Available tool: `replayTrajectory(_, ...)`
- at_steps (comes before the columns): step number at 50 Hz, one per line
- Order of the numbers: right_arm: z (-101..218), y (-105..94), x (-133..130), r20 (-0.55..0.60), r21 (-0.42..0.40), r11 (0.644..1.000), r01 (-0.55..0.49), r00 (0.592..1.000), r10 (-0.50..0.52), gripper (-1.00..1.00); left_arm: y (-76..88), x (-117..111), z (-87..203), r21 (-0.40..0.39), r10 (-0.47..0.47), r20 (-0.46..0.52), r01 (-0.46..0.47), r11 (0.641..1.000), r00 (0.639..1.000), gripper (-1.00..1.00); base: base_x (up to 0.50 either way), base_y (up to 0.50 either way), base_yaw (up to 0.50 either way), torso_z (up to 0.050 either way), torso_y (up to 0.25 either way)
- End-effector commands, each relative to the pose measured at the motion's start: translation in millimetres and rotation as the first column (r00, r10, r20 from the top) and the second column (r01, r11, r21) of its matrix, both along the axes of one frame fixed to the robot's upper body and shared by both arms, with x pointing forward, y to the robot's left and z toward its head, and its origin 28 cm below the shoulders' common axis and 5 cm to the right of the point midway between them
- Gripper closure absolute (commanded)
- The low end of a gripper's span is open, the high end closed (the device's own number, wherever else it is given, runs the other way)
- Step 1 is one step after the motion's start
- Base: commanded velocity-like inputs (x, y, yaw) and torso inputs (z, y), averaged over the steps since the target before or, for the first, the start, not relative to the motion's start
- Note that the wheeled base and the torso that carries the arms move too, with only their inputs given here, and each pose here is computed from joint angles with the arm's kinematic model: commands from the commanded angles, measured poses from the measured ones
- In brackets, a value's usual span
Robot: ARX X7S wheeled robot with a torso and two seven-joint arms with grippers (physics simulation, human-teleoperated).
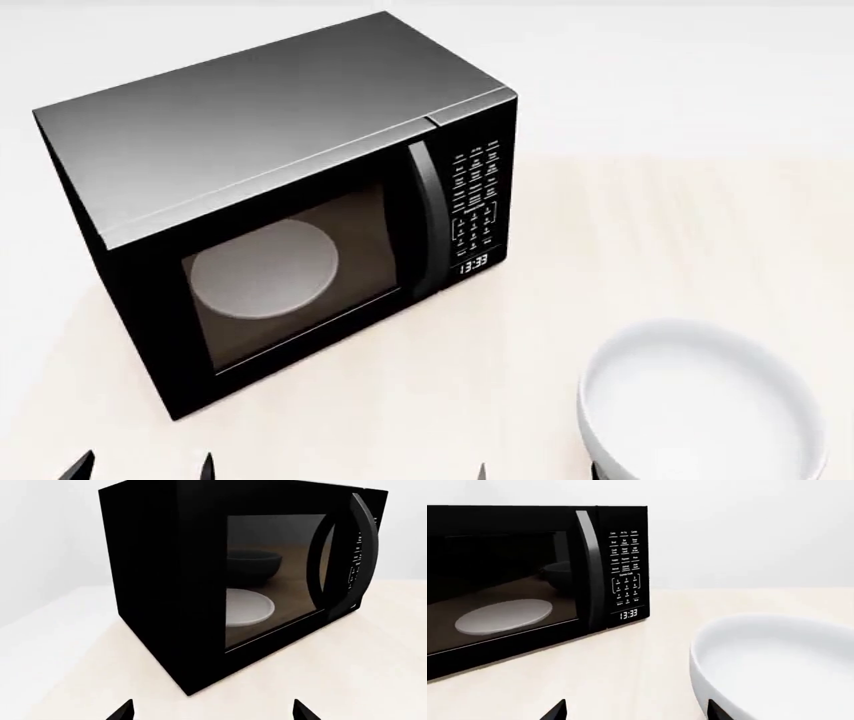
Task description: Open the microwave.
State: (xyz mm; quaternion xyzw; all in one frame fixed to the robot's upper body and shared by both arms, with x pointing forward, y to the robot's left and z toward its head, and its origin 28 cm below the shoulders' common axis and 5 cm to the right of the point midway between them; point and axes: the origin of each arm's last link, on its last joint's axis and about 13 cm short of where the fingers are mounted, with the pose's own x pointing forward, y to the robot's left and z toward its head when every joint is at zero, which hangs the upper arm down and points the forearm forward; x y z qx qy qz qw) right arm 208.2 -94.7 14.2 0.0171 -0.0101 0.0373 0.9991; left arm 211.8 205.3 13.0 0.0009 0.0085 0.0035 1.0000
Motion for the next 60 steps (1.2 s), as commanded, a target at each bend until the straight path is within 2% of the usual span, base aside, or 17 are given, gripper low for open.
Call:
replayTrajectory(1,1,0.0,0,0.007,0.004,1.000,0.001,1.000,-0.001,-1.00,-0.2,0,0,0.000,0.001,-0.002,-0.001,1.000,1.000,-1.00,0.00,0.00,0.00,0.000,0.000)
replayTrajectory(5,1,0.1,0,0.008,0.005,1.000,0.001,1.000,-0.001,-1.00,-0.6,0,-1,0.019,-0.004,-0.001,0.004,1.000,1.000,-1.00,0.00,0.00,0.00,0.000,0.000)
replayTrajectory(21,1,1.1,-2,0.010,0.003,1.000,-0.015,1.000,0.015,-1.00,-0.8,-1,0,0.016,-0.004,-0.003,0.004,1.000,1.000,-1.00,0.00,0.00,0.00,0.000,-0.193)
replayTrajectory(26,1,1.7,-2,0.010,-0.003,1.000,-0.020,1.000,0.020,-1.00,-0.5,-1,0,0.008,-0.002,-0.003,0.002,1.000,1.000,-1.00,0.00,0.00,0.00,0.000,0.000)
replayTrajectory(30,5,4.7,-5,0.011,0.024,0.999,-0.042,0.999,0.042,-1.00,-0.5,-1,0,0.008,-0.002,-0.003,0.002,1.000,1.000,-1.00,0.00,0.00,0.00,0.000,0.000)
replayTrajectory(32,12,7.3,-6,0.015,0.060,0.996,-0.062,0.998,0.061,-1.00,-0.7,-1,0,0.006,-0.002,-0.005,0.002,1.000,1.000,-1.00,0.00,0.00,0.00,0.000,0.000)
replayTrajectory(38,37,12.2,-6,0.020,0.077,0.992,-0.102,0.995,0.100,-1.00,-1.0,-1,0,-0.008,-0.002,-0.015,0.002,1.000,1.000,-1.00,0.00,0.00,0.00,0.000,0.000)
replayTrajectory(40,41,12.6,-5,0.006,0.076,0.990,-0.120,0.993,0.120,-1.00,-1.5,-2,0,0.010,-0.016,-0.006,0.016,1.000,1.000,-1.00,0.00,0.00,0.00,0.000,0.000)
replayTrajectory(49,79,15.6,18,0.020,0.110,0.977,-0.180,0.984,0.179,-1.00,-1.3,-1,-1,0.005,-0.011,-0.010,0.011,1.000,1.000,-1.00,0.00,0.00,0.00,0.000,0.000)
replayTrajectory(54,94,18.0,31,0.021,0.083,0.977,-0.198,0.980,0.197,-1.00,-1.4,0,-1,0.004,-0.013,-0.011,0.013,1.000,1.000,-1.00,0.00,0.00,0.00,0.000,0.000)
replayTrajectory(60,121,18.7,56,-0.009,-0.009,0.972,-0.234,0.972,0.234,-1.00,-1.3,-1,-1,0.004,-0.015,-0.012,0.015,1.000,1.000,-1.00,0.00,0.00,0.00,0.000,0.000)
